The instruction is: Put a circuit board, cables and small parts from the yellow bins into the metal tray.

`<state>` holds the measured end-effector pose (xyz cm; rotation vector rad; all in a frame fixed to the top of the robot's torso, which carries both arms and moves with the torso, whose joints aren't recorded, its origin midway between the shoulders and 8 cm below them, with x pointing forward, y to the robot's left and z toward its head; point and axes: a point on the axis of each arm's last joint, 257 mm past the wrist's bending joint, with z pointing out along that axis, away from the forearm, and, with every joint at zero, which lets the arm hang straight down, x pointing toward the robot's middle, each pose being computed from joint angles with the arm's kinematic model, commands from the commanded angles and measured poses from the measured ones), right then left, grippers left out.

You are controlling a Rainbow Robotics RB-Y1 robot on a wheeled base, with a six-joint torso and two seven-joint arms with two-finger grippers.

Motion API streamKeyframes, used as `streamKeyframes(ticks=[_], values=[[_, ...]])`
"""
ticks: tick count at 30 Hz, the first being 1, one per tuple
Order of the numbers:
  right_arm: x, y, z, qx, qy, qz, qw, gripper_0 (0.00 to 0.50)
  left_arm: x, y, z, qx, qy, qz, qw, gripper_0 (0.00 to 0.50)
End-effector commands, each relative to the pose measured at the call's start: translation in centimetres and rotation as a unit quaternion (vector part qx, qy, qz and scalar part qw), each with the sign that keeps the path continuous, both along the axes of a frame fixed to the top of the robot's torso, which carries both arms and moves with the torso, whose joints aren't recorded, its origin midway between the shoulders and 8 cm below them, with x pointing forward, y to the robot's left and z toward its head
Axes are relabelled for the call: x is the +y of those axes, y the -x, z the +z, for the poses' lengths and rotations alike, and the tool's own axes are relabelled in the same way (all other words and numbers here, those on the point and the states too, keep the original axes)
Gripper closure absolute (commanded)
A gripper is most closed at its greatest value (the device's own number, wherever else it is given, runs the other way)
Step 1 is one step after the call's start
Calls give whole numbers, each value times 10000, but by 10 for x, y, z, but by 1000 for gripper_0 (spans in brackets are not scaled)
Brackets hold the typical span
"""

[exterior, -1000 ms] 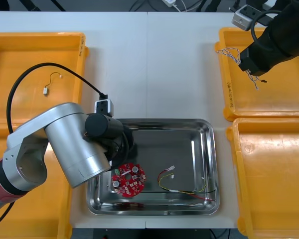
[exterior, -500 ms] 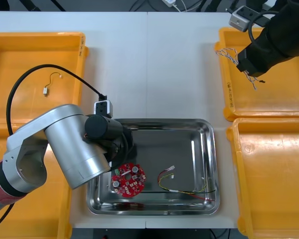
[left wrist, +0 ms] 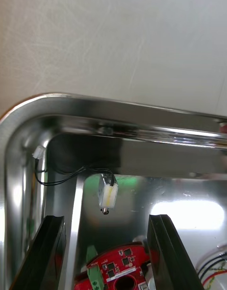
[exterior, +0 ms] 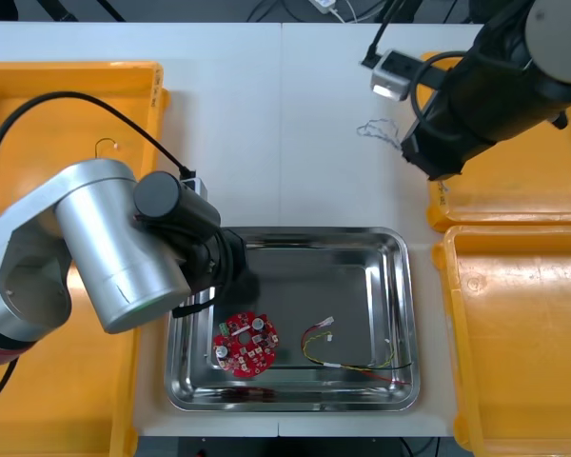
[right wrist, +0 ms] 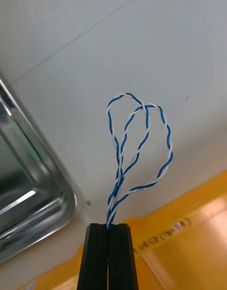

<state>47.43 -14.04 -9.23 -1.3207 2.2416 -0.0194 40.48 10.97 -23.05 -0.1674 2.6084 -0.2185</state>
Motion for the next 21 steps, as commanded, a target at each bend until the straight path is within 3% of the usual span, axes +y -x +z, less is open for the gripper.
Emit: streamKeyframes(ticks=[1,10,13,21], values=[[39,27,-19,169,1,455,9988,500,12,-17,45,-388,-113,-219,9989,0],[68,67,-60,519,246,1102,9922,500,35,-27,82,-405,-114,-211,9989,0],[71,77,-73,572,370,1220,9902,500,49,-29,93,-386,-308,-324,9983,0],[71,92,-104,634,770,1389,9853,500,77,-38,115,-359,-429,-529,9970,0]])
